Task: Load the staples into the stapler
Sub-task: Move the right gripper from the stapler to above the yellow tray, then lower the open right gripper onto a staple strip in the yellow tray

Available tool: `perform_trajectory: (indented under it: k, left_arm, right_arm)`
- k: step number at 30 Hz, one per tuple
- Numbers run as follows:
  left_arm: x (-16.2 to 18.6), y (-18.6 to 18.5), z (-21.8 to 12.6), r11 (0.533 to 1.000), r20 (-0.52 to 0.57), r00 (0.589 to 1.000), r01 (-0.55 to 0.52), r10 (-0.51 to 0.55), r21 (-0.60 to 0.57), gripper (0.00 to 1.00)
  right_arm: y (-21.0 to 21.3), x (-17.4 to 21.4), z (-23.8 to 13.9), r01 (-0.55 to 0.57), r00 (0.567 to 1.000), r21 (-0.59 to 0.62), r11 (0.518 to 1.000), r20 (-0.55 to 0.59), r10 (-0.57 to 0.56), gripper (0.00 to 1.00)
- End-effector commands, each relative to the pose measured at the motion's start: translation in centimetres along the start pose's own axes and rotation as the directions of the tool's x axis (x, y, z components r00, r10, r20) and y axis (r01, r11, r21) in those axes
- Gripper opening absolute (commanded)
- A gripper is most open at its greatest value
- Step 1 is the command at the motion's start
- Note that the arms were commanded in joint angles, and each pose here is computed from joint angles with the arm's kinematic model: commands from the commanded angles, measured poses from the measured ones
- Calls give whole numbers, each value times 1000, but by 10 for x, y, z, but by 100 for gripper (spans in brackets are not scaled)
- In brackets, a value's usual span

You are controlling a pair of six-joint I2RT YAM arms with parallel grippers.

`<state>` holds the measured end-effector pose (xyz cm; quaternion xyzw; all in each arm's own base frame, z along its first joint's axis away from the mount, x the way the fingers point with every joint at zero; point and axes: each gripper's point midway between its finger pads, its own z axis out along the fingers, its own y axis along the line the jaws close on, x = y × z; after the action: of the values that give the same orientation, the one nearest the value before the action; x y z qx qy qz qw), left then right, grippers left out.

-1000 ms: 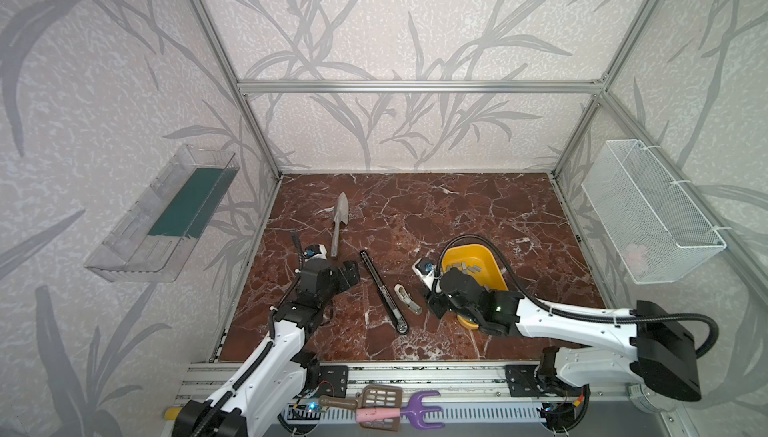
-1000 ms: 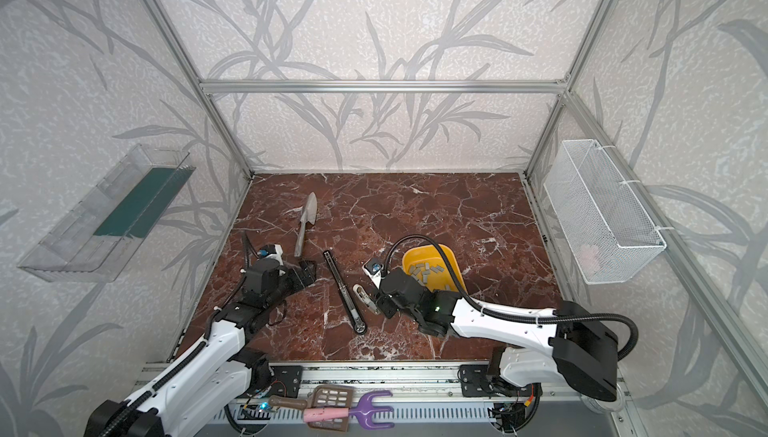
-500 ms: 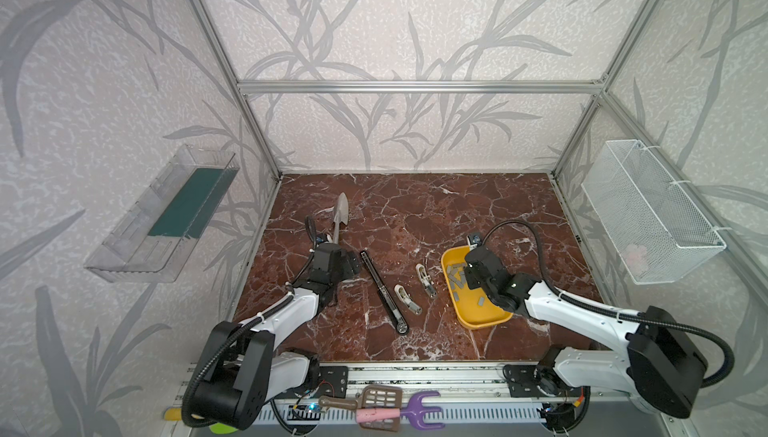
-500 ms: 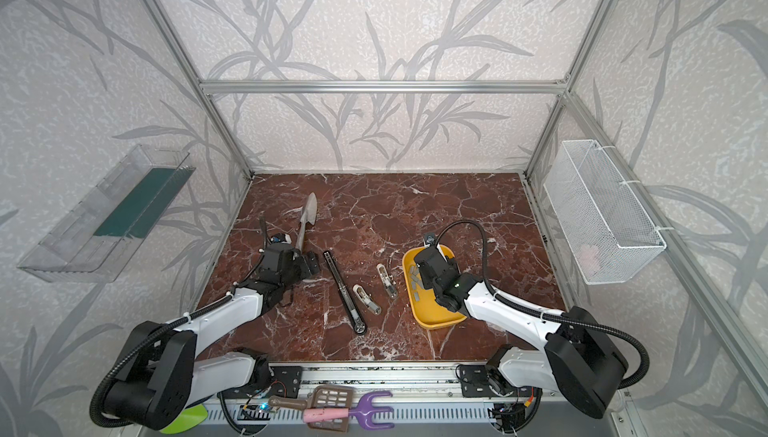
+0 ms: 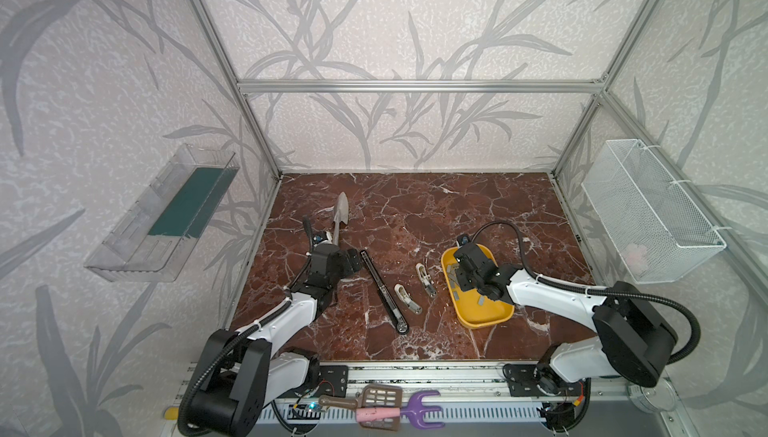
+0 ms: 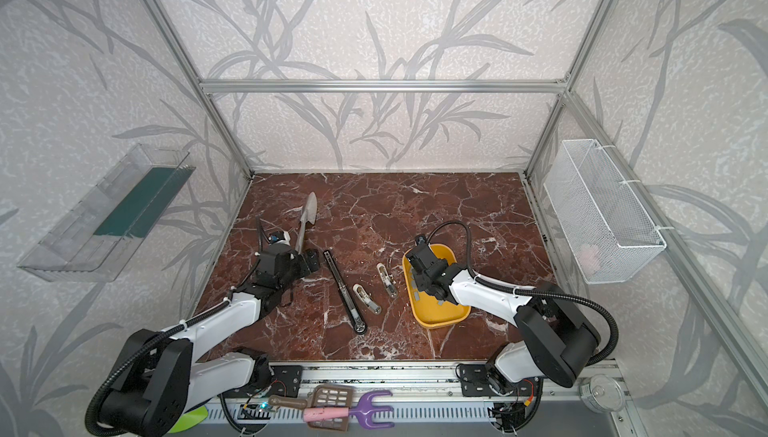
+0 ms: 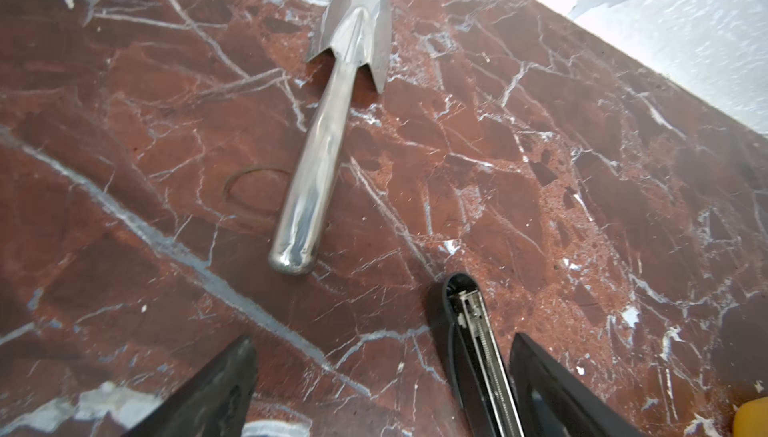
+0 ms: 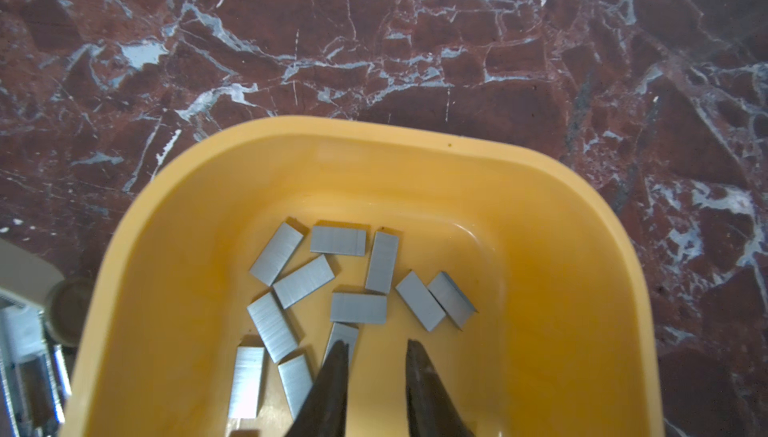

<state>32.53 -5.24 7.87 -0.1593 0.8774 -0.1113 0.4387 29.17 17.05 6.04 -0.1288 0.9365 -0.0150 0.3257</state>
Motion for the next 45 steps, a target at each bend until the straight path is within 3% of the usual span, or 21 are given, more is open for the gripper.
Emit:
perform_trajectory:
  k: [1,5,11,32,40,45]
  left_arm:
    - [-11,-3,-1,1000,52,999,-12,11,15,96]
    - [-10,-4,4,1000,23,1000,-22,22,3,95]
    - [-10,-5,0,1000,41,999,-21,20,20,95]
    - [-10,-6,1,999,39,999,-22,21,24,95]
    - [-10,-5,2,999,38,999,-22,21,23,95]
    - [-9,-6,2,999,37,999,-22,21,25,95]
  right_arm:
    - [1,2,-3,-35,999,-31,999,5,35,28]
    - [12,10,7,-48,997,-66,997,-60,44,27]
    - [11,22,18,-41,989,-25,999,-146,37,27]
    - [12,27,24,-47,982,-26,999,-186,42,29]
    - [11,30,27,-56,978,-20,998,-201,50,17]
    - [12,31,28,-53,976,-19,998,-214,47,17]
